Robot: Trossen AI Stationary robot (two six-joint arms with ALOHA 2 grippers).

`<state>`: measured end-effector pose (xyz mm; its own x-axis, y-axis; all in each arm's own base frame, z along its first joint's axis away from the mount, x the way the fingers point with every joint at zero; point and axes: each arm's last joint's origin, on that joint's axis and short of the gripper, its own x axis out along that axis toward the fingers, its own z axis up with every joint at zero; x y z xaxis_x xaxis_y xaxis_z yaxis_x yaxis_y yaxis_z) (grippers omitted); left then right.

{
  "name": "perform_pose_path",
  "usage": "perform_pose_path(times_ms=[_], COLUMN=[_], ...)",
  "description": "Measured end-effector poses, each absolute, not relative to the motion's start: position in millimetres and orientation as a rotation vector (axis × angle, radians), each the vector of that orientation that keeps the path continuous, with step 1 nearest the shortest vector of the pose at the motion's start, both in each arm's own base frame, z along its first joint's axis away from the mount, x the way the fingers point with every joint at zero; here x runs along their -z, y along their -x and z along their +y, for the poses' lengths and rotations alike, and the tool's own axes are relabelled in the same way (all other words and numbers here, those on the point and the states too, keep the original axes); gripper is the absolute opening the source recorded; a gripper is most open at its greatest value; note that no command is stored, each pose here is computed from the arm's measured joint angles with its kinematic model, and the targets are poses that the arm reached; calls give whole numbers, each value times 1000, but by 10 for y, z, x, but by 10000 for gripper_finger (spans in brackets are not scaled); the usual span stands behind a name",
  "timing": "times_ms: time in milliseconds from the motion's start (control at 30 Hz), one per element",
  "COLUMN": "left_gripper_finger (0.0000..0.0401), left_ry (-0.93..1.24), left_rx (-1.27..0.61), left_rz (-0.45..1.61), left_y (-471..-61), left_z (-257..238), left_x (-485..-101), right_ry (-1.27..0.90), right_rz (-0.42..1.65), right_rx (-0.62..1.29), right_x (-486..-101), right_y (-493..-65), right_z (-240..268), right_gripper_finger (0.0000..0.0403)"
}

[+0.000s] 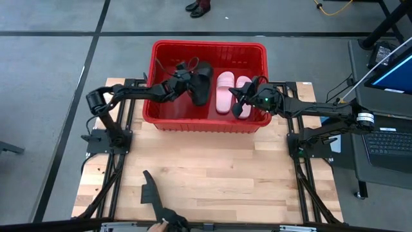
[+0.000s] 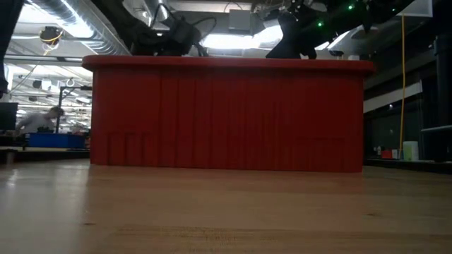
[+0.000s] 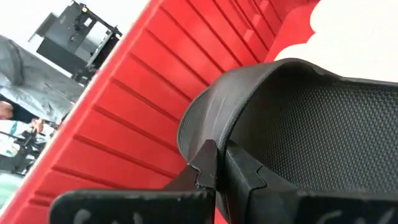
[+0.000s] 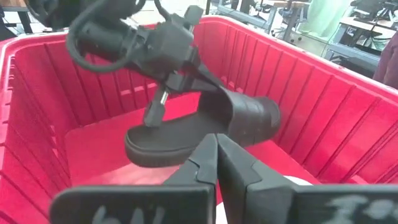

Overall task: Pick and place slides into bin
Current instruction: Put the top black slide into the red container

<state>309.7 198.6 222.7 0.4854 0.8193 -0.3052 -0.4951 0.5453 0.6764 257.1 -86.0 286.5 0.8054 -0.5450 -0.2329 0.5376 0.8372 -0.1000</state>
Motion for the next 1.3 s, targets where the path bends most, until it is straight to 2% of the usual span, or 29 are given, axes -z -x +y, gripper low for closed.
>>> perform_pose_path(times_ms=[467,1300], left_gripper_finger=[3,7], left_ry=[-556,-607], left_rx=[-838,-781], left_rz=[709,794], left_y=[-3235,-3291], left_z=[2090,2159], left_x=[-1919,-1827], right_ry=[33,27], right_rz=[269,267], right_rx=[579,579], right_x=[-2856,-2858], right_y=[-2569,-2569], right_z=[-859,-859], right_gripper_finger=[10,7])
